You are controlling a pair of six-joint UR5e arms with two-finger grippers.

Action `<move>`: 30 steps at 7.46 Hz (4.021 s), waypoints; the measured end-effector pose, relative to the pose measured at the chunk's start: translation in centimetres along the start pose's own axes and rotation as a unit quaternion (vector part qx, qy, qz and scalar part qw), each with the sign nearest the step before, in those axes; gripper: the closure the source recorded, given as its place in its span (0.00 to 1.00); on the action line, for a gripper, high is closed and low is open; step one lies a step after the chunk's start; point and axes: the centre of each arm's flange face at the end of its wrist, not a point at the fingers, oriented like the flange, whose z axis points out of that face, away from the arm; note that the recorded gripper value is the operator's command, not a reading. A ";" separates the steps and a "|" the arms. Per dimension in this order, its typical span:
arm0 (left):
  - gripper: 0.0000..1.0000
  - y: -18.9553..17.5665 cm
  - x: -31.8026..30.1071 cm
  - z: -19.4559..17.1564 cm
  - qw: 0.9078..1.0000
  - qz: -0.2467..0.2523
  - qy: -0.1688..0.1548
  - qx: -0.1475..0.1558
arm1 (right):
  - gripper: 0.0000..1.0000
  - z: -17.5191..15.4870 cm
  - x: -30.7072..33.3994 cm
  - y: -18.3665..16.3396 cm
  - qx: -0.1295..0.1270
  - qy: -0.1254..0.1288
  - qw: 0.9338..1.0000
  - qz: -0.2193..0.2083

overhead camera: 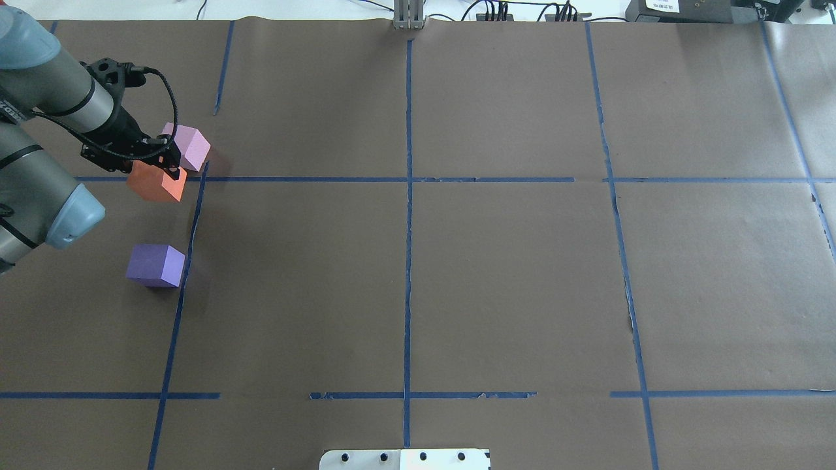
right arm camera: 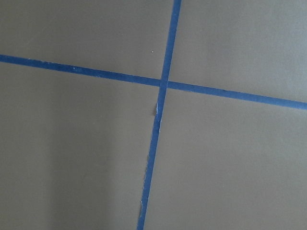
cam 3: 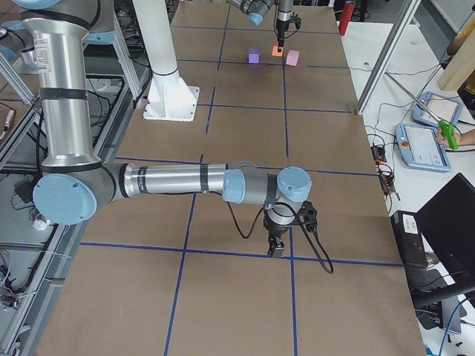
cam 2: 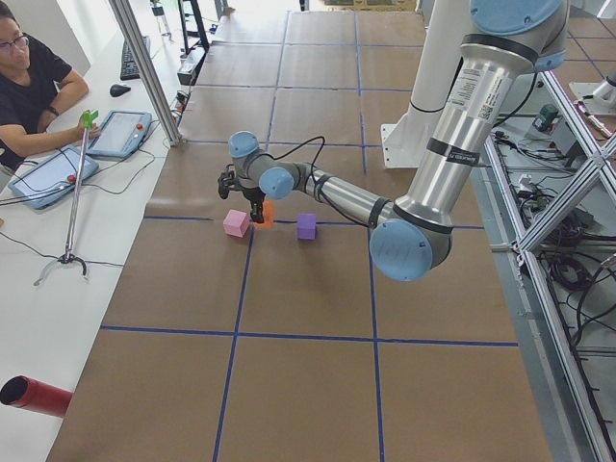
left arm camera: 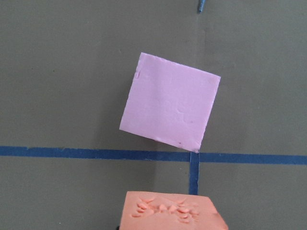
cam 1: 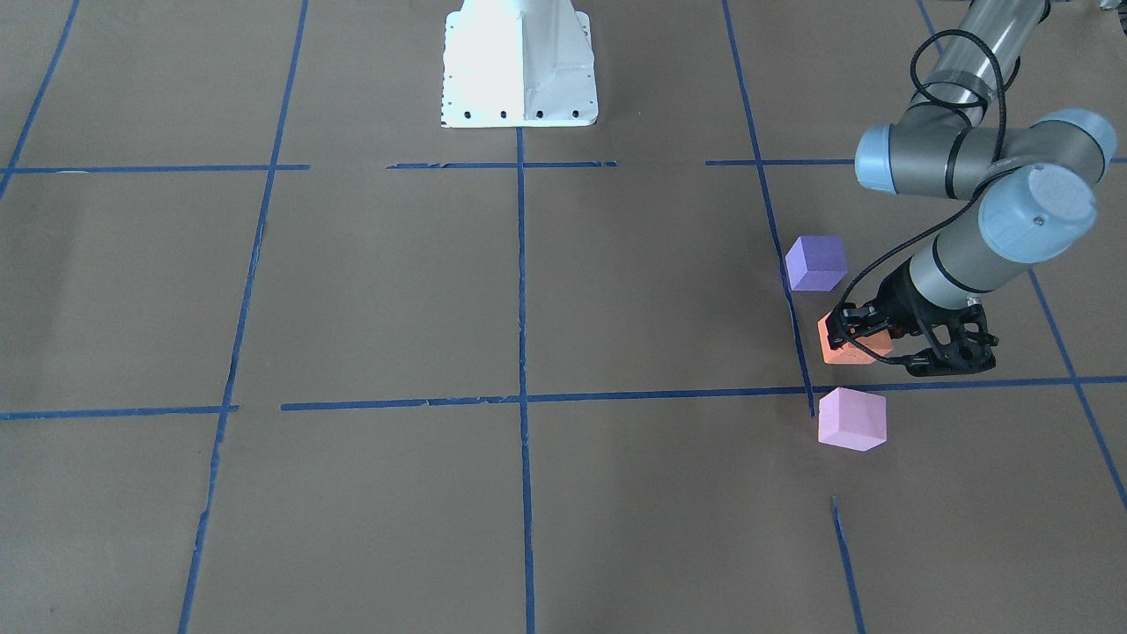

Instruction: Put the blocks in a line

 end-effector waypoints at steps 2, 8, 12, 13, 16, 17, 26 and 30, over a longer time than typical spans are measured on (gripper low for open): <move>1.00 0.3 -0.6 0.8 1.000 -0.005 0.004 0.002 | 0.00 0.0 0.0 0.0 0.000 0.000 1.000 0.000; 1.00 2.3 -1.0 4.2 1.000 -0.012 0.007 -0.004 | 0.00 0.0 0.0 0.0 0.000 0.000 1.000 0.000; 0.00 2.7 -0.5 5.5 1.000 -0.010 0.008 -0.010 | 0.00 0.0 0.0 0.0 0.000 0.000 1.000 0.000; 0.00 2.7 -0.3 5.4 1.000 -0.009 0.009 -0.010 | 0.00 0.0 0.0 0.0 0.000 0.000 1.000 0.000; 0.00 2.7 0.0 5.2 1.000 -0.012 0.011 -0.008 | 0.00 0.0 0.0 0.0 0.000 0.000 1.000 0.000; 0.00 2.7 0.1 5.2 1.000 -0.012 0.012 -0.008 | 0.00 0.0 0.0 0.0 0.000 0.000 1.000 0.000; 0.00 2.8 -13.4 -19.2 0.994 0.057 -0.046 0.077 | 0.00 0.0 0.0 0.0 0.000 0.000 1.000 0.000; 0.00 4.6 -34.3 -18.1 0.992 0.097 -0.082 0.024 | 0.00 0.0 0.0 0.0 0.000 0.000 1.000 0.000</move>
